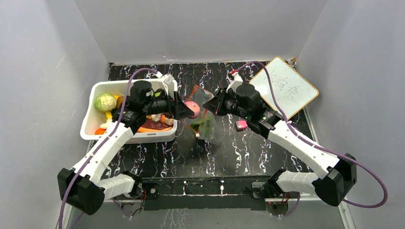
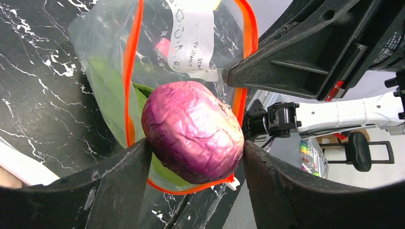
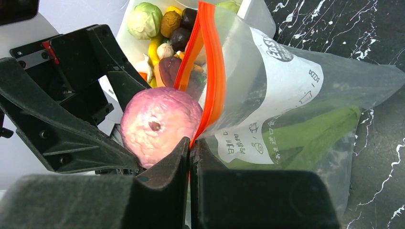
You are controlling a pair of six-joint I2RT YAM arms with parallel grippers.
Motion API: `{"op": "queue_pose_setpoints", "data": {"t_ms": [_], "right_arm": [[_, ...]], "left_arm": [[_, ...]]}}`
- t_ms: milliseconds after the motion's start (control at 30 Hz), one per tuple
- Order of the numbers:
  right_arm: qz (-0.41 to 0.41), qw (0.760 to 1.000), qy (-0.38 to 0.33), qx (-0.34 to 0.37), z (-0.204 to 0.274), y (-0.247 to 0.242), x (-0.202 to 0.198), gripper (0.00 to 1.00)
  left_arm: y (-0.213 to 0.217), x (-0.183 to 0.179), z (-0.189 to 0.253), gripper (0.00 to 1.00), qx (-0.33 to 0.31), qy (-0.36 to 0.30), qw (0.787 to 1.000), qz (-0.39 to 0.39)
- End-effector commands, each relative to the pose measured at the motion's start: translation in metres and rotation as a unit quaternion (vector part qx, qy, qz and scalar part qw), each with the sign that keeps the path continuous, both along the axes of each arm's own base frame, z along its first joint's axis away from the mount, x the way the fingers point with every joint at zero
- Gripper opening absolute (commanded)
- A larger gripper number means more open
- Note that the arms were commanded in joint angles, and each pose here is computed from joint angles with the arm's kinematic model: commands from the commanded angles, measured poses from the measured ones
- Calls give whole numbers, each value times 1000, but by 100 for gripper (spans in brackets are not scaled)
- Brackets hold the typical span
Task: Place the food in the zip-top bag and seal the zipper
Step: Place the fake vegetable in the zipper food storage bag, then pick up the fake vegetable from the bin.
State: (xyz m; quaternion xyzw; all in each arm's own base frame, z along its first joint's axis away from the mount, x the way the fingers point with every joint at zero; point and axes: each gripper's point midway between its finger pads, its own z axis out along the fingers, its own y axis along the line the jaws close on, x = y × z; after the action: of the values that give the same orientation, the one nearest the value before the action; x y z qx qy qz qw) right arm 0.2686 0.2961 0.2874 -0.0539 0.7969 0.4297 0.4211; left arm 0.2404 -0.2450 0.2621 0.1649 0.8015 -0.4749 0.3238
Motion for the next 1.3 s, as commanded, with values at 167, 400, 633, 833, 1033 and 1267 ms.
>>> {"op": "queue_pose_setpoints", "data": {"t_ms": [167, 400, 633, 833, 1033, 1267], "right_arm": [[10, 997, -60, 54, 47, 4, -1, 0], [11, 997, -60, 52, 48, 3, -2, 0], [6, 997, -60, 40, 42, -3, -4, 0], [-1, 997, -66, 34, 42, -8, -6, 0], [1, 997, -73, 28, 39, -14, -11, 0], [15, 996, -80, 38, 51, -17, -22, 0]], "left_arm": [[7, 5, 9, 82, 21, -30, 999, 24], [17, 14, 17, 87, 44, -59, 996, 55], [40, 30, 26, 94, 90, -92, 984, 121], [58, 39, 25, 98, 127, -98, 972, 171], [95, 58, 10, 98, 177, -94, 940, 277], [163, 89, -14, 89, 249, -57, 890, 378]]}}
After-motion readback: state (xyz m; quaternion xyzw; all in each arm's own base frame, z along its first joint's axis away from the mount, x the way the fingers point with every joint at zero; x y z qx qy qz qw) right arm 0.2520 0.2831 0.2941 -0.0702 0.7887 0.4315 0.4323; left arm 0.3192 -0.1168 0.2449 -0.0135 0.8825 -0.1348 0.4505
